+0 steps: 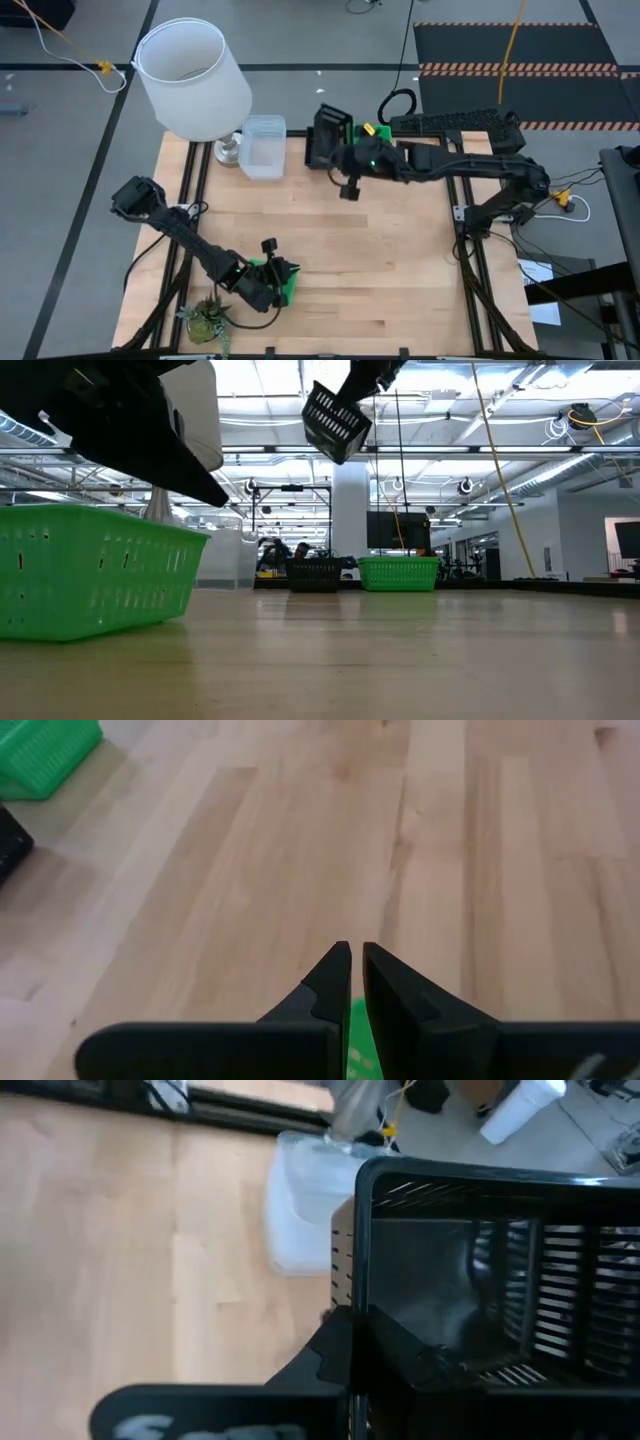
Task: Stack baskets by color
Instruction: Stack the black bin on the top stacked black bins
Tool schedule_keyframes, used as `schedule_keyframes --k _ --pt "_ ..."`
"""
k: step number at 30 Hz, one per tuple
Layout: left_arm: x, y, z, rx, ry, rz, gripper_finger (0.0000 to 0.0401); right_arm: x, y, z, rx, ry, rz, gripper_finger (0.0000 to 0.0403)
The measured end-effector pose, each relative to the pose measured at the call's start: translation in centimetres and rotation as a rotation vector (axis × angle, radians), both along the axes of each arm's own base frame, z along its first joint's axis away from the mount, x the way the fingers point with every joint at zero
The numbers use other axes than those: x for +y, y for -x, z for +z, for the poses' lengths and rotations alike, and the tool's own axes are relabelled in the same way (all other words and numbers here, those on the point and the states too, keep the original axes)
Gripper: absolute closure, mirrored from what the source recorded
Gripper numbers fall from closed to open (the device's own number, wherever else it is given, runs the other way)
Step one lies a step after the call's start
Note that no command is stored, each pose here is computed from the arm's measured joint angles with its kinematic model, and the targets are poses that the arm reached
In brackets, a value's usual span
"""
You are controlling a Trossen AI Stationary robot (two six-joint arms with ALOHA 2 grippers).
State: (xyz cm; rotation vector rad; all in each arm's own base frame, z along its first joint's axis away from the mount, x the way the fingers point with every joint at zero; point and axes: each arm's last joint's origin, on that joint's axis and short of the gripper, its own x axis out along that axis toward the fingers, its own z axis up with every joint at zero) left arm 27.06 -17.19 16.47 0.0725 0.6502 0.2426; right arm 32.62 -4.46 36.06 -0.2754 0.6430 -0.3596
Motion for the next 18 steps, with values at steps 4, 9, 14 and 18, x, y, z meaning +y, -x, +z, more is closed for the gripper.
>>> schedule_keyframes --k 4,9,14,18 --pt "0.6 -0.4 0.0 0.009 -0.035 -0.001 0.0368 -2.0 -0.9 -0.3 -0.024 0.021 0.024 0.0396" --pt "1.6 -0.9 0.0 0.017 -0.045 0.028 0.0368 -4.6 -2.3 -2.1 0.009 0.046 -0.004 0.0395" --pt "1.9 -1.1 0.0 0.02 -0.048 0.034 0.0368 -7.1 -4.0 -5.3 0.086 0.037 -0.021 0.0395" --pt "1.9 -1.0 -0.1 0.036 -0.061 0.025 0.0368 -8.8 -5.3 -8.3 0.136 0.007 0.004 0.0395"
